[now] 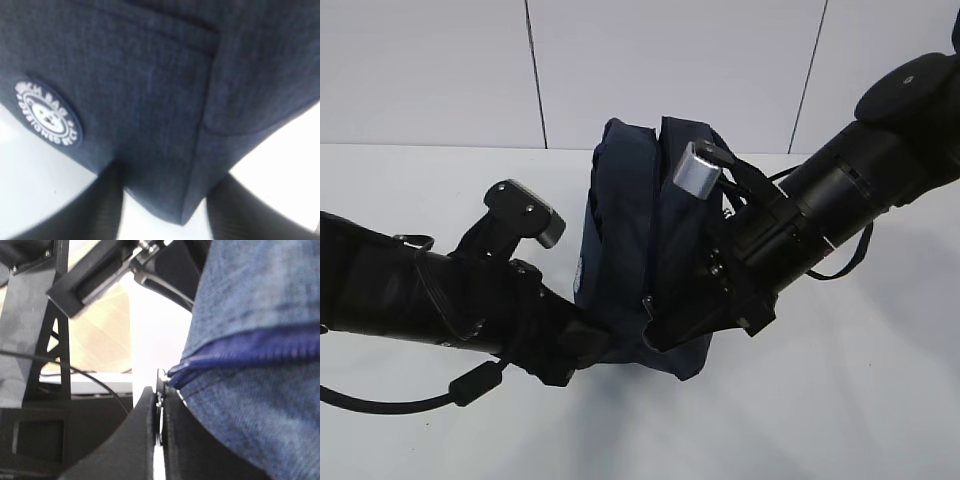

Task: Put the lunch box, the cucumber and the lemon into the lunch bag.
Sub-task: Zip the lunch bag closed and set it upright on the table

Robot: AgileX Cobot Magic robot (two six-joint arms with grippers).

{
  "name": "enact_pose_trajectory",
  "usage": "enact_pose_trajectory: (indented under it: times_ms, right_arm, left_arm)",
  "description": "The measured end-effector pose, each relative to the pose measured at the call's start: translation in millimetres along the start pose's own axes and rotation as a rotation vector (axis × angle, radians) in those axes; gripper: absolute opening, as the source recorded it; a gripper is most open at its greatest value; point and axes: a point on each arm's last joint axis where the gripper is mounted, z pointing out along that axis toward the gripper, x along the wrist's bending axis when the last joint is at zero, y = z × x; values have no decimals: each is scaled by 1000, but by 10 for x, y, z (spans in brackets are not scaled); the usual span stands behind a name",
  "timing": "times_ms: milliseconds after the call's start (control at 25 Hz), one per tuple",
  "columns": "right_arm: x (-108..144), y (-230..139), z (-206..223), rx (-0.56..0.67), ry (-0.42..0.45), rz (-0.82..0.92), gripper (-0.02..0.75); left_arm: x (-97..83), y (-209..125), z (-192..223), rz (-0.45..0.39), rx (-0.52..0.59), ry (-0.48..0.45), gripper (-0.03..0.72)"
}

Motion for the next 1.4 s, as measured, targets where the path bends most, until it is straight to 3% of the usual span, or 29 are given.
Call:
enact_pose_trajectory:
  times_ms: [120,240,840,1400]
  right_arm:
    - [-1,6,-3,-2,-1,-1,20]
    - [-1,6,-3,-2,-1,-3,20]
    - [-50,93,-119,110,-48,-24,20]
    - [-34,122,-145,122,-33,-12,20]
  left_arm:
    - [-7,53,5,25,-15,-7,105]
    - [-7,75,5,33,-22,-8,32]
    - [-4,43,70,18,-10,-28,17]
    - [41,-83,214,-6,48,-29,15]
